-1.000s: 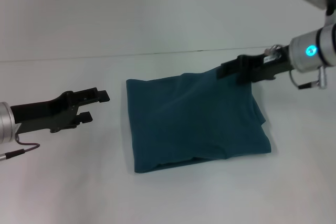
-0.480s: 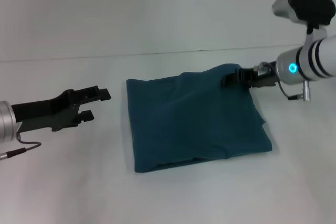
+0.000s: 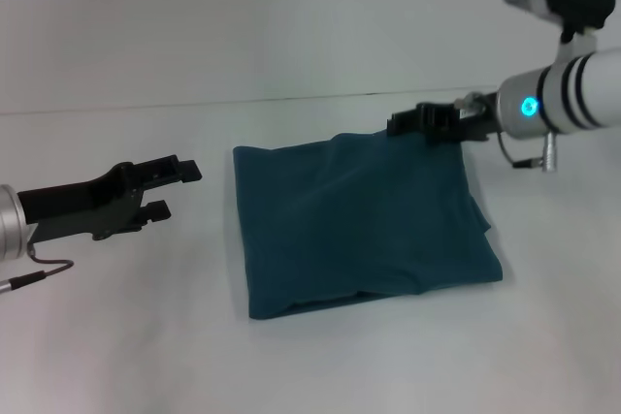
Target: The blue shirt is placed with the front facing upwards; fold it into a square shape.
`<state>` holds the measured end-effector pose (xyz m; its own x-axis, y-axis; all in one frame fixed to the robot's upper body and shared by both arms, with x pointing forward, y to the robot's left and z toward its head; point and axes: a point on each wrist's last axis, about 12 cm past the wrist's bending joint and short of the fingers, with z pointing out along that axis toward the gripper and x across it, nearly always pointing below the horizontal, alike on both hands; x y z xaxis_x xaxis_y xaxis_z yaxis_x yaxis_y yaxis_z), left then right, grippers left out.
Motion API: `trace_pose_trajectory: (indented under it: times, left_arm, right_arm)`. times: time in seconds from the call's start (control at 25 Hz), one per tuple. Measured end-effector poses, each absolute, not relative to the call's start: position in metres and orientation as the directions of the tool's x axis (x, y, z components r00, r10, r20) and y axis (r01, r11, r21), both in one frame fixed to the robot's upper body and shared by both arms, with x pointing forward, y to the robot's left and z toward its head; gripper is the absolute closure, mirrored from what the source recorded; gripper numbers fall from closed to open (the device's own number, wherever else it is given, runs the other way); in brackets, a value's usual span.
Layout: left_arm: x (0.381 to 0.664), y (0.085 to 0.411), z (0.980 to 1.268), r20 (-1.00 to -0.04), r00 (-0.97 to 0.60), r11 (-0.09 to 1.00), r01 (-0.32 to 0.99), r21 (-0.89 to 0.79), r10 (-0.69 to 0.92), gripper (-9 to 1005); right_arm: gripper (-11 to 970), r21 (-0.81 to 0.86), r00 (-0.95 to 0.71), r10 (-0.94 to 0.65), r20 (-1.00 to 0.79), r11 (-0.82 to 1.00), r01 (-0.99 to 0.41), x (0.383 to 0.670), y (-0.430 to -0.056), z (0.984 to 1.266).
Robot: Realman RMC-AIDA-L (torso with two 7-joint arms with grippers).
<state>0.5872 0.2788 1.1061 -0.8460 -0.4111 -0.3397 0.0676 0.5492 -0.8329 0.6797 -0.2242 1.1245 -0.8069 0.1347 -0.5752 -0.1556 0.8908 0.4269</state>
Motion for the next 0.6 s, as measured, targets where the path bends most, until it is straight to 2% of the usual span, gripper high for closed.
trace_pose_trajectory:
  times: [0.16, 0.28, 0.48, 0.6]
  left_arm:
    - [0.588, 0.280, 1.106, -0.343, -0.841, 0.551, 0.065, -0.832, -0.418, 111]
    - [0.588, 0.280, 1.105, -0.342, -0.841, 0.551, 0.065, -0.832, -0.418, 110]
    - [0.587, 0.279, 1.106, -0.341, -0.845, 0.549, 0.068, -0.833, -0.412, 121]
    - [0.586, 0.280, 1.107, -0.338, -0.853, 0.548, 0.075, -0.833, -0.397, 128]
  right_arm:
    - [252, 0.354, -0.803, 0.101, -0.587, 0.924, -0.142, 0.679, -0.221, 1.108]
    - [251, 0.300, -0.798, 0.090, -0.596, 0.947, -0.117, 0.681, -0.227, 1.109]
    - [251, 0.351, -0.792, 0.121, -0.599, 0.928, -0.124, 0.683, -0.239, 1.131]
    - [250, 0.414, -0.808, 0.111, -0.578, 0.894, -0.174, 0.679, -0.248, 1.155]
